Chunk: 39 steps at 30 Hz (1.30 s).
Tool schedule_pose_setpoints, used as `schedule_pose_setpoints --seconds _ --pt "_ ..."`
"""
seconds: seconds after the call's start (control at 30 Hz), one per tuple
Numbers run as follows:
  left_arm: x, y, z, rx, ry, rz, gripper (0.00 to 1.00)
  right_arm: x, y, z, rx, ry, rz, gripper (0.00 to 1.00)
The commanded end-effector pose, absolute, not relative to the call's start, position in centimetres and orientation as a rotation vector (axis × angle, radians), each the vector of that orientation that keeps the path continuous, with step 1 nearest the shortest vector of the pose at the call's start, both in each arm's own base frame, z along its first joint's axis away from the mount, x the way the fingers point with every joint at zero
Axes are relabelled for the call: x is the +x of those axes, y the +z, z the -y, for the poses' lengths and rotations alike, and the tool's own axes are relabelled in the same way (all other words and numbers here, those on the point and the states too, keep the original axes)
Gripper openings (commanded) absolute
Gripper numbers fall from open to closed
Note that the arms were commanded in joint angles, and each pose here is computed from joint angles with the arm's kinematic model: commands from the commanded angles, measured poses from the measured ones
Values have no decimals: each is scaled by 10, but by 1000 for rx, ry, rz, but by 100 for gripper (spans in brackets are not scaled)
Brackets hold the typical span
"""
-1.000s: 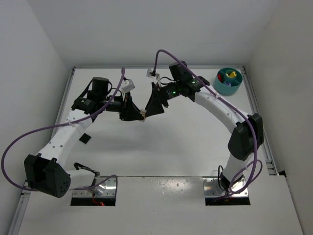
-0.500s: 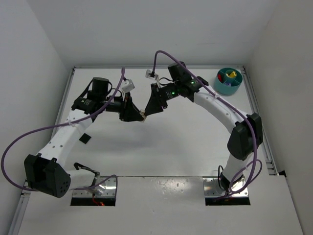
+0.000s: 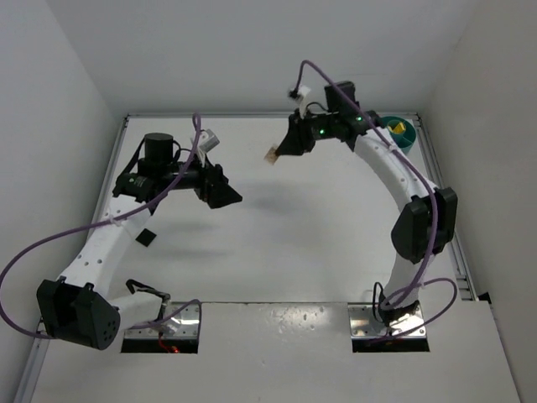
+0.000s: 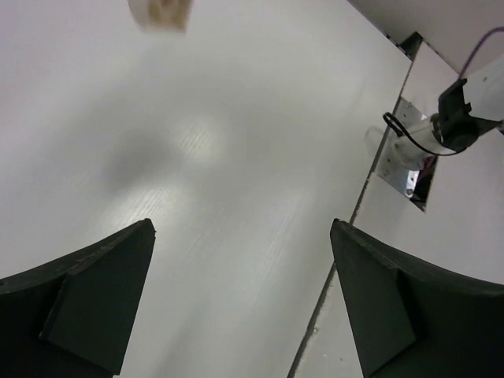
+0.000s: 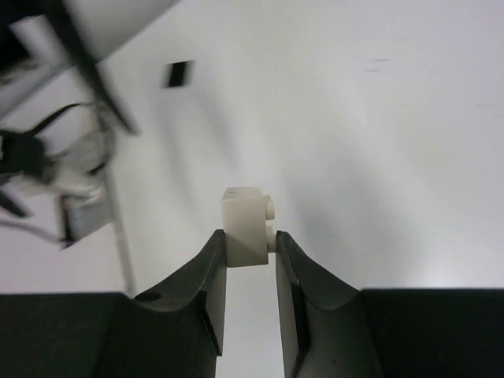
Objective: Sort the legos into containers by color
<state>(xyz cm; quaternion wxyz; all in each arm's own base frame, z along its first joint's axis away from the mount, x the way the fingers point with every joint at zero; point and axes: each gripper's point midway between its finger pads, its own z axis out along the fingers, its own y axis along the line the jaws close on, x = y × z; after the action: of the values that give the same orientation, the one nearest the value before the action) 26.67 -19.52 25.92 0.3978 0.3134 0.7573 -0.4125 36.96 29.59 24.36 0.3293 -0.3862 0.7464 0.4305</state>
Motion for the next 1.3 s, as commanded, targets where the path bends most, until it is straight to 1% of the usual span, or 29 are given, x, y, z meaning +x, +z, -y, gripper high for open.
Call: schedule_pose_setpoints --seconds 0.0,0.03,0.1,0.13,0.17,0.2,0.23,0.37,0.43,0.47,0.53,0.73,0.77,1.03,1.27 --pt "277 275 186 749 -968 -1864 100 450 262 -235 -890 793 -1915 0" --pt "277 275 186 748 -968 -1864 100 475 258 -202 -811 680 -1956 0" --pt "279 271 182 732 -956 -1878 100 508 268 -168 -743 542 -1945 0" --pt "282 270 180 720 -935 -1886 100 524 265 -146 -690 441 -1974 0" --pt "281 265 180 717 -939 -1898 100 544 250 -118 -625 380 -2017 0" --pt "283 264 179 710 -927 -1903 100 558 259 -102 -587 324 -1996 0" --pt "283 260 177 701 -917 -1916 100 572 248 -73 -532 247 -2022 0" --pt "292 258 171 670 -866 -1924 100 604 255 -13 -435 58 -1991 0" --pt "292 254 169 662 -858 -1937 100 623 240 18 -374 -8 -2002 0" --pt "292 254 169 662 -858 -1937 100 624 248 26 -374 -27 -1984 0" --pt "290 257 169 655 -861 -1933 100 634 235 41 -358 -52 -1996 0" --pt "290 250 164 634 -836 -1944 100 651 219 80 -295 -142 -1989 0" --pt "291 250 163 629 -826 -1947 100 653 226 82 -289 -156 -1971 0" --pt "290 245 159 617 -823 -1957 100 663 198 92 -325 -221 -1997 0" --pt "289 241 159 615 -826 -1966 100 665 189 105 -339 -275 -2013 1"
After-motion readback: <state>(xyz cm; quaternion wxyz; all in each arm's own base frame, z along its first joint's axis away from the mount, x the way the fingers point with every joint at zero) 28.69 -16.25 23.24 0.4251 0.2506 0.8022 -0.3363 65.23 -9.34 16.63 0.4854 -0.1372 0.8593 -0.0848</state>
